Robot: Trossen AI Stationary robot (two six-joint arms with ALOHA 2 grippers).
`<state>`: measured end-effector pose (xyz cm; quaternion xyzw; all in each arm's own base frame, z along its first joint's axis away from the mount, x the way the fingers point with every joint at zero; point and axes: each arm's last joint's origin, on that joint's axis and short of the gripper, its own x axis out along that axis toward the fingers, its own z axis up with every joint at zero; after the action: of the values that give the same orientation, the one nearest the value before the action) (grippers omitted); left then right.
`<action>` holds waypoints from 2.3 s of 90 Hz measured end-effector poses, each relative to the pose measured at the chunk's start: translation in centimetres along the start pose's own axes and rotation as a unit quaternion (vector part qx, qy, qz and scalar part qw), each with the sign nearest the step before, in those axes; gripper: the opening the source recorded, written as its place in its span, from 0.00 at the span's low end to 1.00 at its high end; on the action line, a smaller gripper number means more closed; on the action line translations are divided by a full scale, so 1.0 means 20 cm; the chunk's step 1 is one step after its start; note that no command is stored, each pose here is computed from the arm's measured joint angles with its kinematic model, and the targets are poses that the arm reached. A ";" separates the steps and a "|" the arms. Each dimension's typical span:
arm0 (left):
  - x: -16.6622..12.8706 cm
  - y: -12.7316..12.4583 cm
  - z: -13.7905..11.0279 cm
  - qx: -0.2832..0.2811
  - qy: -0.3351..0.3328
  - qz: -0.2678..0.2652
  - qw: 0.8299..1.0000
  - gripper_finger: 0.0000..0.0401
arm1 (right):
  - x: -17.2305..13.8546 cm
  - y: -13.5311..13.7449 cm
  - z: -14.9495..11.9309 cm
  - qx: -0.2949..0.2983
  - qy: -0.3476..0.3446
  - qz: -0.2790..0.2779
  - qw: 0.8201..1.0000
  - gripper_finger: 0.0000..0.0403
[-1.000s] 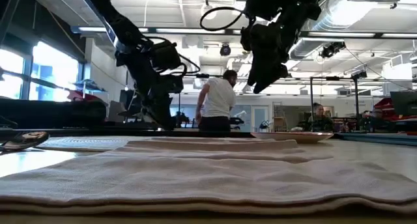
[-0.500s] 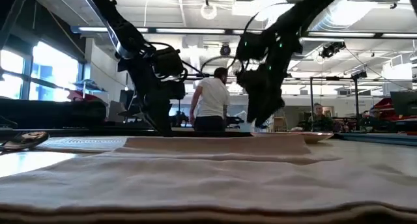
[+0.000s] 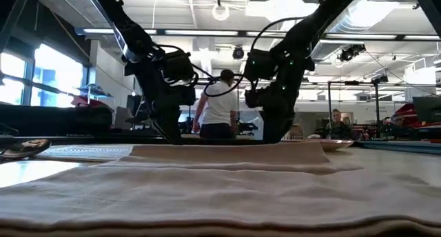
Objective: Set table place
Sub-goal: Fold the pink napkin
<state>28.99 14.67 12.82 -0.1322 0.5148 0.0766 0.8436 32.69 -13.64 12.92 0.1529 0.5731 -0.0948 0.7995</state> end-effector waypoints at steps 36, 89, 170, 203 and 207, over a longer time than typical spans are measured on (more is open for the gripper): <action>-0.18 -0.01 0.13 0.004 -0.045 0.024 0.999 0.12 | 0.01 0.01 -0.01 -0.028 0.013 0.003 1.000 0.05; -0.79 -0.11 0.24 0.045 -0.222 0.100 0.969 0.09 | -0.71 0.18 0.31 -0.107 -0.069 -0.041 0.991 0.00; -1.20 -0.20 0.15 0.076 -0.341 0.244 0.905 0.16 | -1.75 0.43 0.44 -0.150 -0.306 -0.372 0.863 0.00; -1.21 -0.26 0.09 0.103 -0.314 0.170 0.928 0.16 | -1.13 0.89 0.30 -0.198 -0.162 -0.089 0.963 0.00; -1.19 -0.27 0.08 0.111 -0.305 0.153 0.933 0.16 | -1.04 0.93 0.27 -0.199 -0.149 -0.061 0.967 0.00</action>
<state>20.84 10.10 35.54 0.0723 0.2518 0.1839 0.9474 36.86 1.36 36.82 -0.0606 0.4633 -0.0487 0.8828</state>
